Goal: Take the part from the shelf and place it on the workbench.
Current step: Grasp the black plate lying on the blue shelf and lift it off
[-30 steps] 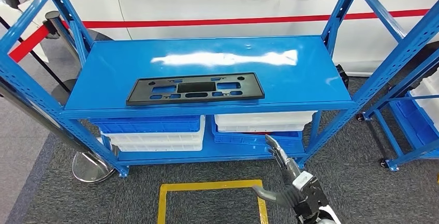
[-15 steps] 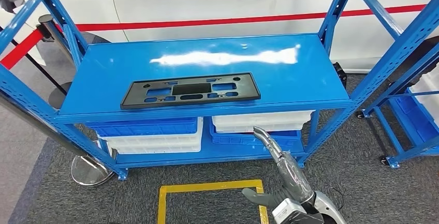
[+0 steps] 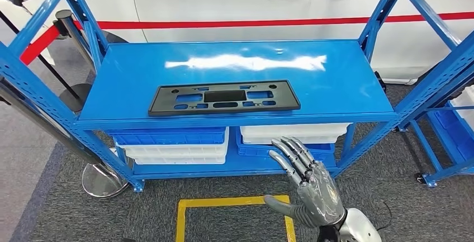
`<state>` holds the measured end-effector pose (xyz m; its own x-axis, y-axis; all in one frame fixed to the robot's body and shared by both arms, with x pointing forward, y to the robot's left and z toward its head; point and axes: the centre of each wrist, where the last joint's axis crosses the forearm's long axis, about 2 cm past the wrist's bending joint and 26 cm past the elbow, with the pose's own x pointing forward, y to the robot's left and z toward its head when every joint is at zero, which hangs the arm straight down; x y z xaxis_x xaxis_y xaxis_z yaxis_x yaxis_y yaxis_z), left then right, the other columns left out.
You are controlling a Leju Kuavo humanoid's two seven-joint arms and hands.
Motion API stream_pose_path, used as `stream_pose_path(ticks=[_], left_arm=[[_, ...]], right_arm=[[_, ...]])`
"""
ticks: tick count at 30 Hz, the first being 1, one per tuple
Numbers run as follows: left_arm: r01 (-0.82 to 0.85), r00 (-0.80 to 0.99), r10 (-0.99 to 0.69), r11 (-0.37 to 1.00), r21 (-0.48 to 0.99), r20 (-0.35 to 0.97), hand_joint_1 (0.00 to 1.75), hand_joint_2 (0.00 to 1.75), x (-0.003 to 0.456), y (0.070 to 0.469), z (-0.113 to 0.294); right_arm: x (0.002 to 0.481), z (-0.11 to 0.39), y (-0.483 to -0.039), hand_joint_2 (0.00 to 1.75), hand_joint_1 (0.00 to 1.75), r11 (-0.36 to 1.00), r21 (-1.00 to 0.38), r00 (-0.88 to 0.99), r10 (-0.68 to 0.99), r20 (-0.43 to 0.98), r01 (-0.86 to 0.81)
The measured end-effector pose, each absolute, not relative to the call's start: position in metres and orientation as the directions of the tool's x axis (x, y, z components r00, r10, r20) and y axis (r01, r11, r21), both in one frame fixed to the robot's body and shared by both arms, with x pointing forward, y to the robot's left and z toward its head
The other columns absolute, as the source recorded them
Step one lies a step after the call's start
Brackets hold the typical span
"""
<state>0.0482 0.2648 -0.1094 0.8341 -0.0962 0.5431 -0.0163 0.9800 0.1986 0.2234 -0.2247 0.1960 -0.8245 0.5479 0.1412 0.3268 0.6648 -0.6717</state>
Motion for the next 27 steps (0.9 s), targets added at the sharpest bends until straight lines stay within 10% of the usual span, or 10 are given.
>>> stream_pose_path(ticks=[27], left_arm=[[0.052,0.813,-0.131,0.987,0.153,0.568,0.0,0.0,0.051,0.255,-0.109]], right_arm=[[0.241,0.155,-0.136,1.75,0.0,0.403,-0.781,-0.686,0.726,-0.045,0.477]])
